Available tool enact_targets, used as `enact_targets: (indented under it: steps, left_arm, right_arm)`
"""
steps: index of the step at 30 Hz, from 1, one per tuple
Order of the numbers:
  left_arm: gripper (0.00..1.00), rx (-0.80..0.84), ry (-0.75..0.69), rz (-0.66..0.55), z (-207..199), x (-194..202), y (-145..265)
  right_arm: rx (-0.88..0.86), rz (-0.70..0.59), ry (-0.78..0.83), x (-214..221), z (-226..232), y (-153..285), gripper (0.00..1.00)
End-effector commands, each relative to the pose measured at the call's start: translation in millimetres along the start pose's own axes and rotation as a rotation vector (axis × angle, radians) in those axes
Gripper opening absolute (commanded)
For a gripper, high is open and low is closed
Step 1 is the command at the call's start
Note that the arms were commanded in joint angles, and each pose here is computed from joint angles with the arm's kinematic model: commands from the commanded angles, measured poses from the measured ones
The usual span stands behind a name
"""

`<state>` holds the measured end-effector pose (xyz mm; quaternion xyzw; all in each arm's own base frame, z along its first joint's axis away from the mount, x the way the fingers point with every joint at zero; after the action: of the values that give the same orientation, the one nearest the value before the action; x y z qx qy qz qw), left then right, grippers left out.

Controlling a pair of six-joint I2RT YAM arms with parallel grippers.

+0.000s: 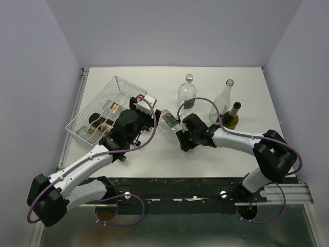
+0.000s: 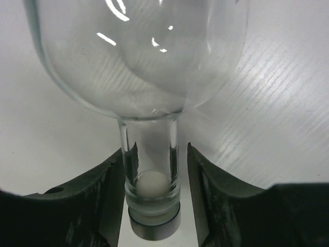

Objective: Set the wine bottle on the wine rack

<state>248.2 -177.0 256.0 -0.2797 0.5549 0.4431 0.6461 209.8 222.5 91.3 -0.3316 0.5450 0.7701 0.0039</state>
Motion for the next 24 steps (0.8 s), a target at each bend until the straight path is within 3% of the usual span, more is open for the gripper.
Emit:
enact_targets:
  steps: [1,6,12,20,24]
  left_arm:
    - [0.86,-0.055,-0.017,-0.007,11,-3,8]
    - [0.87,-0.065,-0.012,0.003,13,6,14]
    - [0.88,-0.089,-0.012,0.001,18,6,17]
    - [0.88,-0.118,-0.010,-0.030,24,0,26]
    - [0.88,-0.152,-0.016,-0.053,31,-10,31]
  right_arm:
    - [0.078,-0.034,0.017,-4,-8,-14,0.58]
    - [0.107,-0.036,0.007,-12,-9,-23,0.57]
    - [0.136,-0.032,0.006,-17,-11,-29,0.47]
    - [0.186,-0.036,-0.018,-14,-15,-27,0.02]
    - [0.172,-0.100,0.016,-33,-9,-11,0.01]
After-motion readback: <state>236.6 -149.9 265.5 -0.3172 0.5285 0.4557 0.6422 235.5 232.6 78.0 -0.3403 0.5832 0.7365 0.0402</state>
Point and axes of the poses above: each gripper's point midway between its finger pads, its own y axis back along the fingers, its own z axis along the line the jaws close on, x = y × z, the point moved 7 cm from there along y, back along the fingers, and after that the axes turned 7 degrees about -y, right-handed, at the moved point
